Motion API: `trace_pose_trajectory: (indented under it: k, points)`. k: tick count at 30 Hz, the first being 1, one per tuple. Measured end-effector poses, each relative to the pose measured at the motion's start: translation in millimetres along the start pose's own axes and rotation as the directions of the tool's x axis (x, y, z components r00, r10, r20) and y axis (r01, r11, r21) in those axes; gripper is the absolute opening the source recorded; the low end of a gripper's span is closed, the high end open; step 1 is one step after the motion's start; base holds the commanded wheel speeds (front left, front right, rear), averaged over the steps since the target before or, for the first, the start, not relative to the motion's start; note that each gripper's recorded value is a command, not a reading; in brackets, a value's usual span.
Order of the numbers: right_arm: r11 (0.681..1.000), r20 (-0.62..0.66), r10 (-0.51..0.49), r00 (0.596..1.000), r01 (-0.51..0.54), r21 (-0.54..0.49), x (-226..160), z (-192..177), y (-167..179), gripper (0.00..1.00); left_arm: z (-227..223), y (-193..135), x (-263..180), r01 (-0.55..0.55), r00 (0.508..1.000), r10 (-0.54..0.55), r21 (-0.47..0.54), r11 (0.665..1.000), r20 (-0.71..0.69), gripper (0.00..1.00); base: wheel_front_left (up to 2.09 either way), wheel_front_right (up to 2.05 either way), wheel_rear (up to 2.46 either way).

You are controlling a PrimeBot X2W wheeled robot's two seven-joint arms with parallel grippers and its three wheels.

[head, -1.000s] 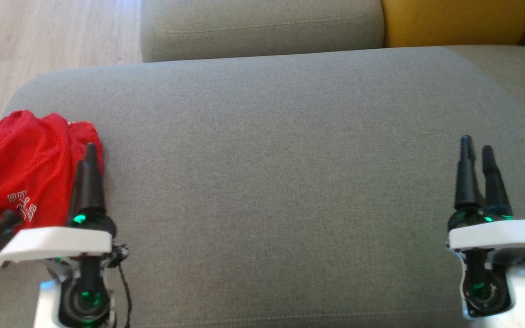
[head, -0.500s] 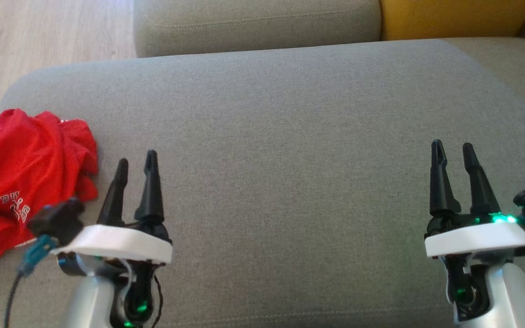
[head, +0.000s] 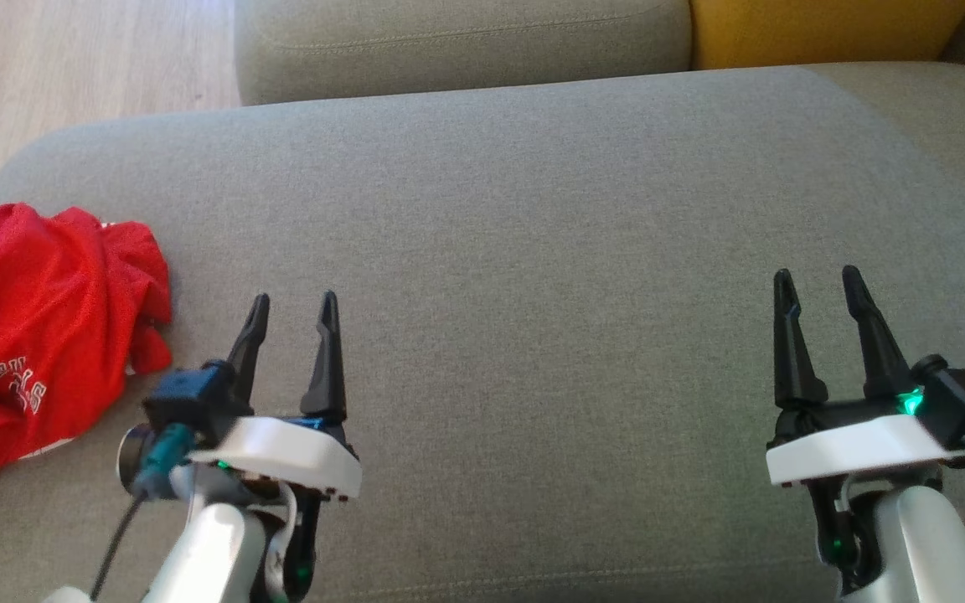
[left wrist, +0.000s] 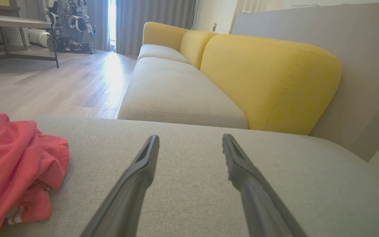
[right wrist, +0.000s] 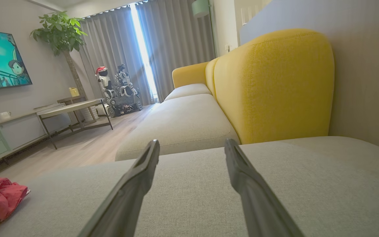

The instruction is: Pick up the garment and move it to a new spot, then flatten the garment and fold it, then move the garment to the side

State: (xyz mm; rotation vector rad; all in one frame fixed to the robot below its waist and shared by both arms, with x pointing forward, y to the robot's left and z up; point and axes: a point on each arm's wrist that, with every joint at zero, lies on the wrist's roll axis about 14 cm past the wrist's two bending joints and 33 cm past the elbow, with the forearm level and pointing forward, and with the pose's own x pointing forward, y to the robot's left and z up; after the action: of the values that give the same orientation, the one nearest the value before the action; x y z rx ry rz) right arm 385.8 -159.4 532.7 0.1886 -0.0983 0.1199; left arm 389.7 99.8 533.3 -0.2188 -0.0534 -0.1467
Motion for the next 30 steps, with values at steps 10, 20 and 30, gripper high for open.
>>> trace_pose_trajectory:
  k: [10, 20, 30]
  points:
    - [0.992, 0.012, 0.033, 0.999, -0.031, -0.123, 0, 2, 7, 1.0, -3, -14, -3, 0.044, 0.999, -0.049, 0.192, 0.98, 0.02, 1.0, 0.0, 0.0, 0.0]
    - [0.976, 0.014, 0.069, 0.997, -0.065, -0.209, 0, -1, 15, 1.0, 2, -18, -2, 0.03, 0.998, -0.04, 0.178, 0.984, 0.055, 1.0, 0.0, 0.0, 0.0]
    - [0.994, 0.017, 0.055, 0.998, -0.054, -0.095, -4, -8, 15, 1.0, -18, -6, -12, -0.001, 1.0, -0.002, 0.169, 0.986, 0.015, 1.0, 0.0, 0.0, 0.0]
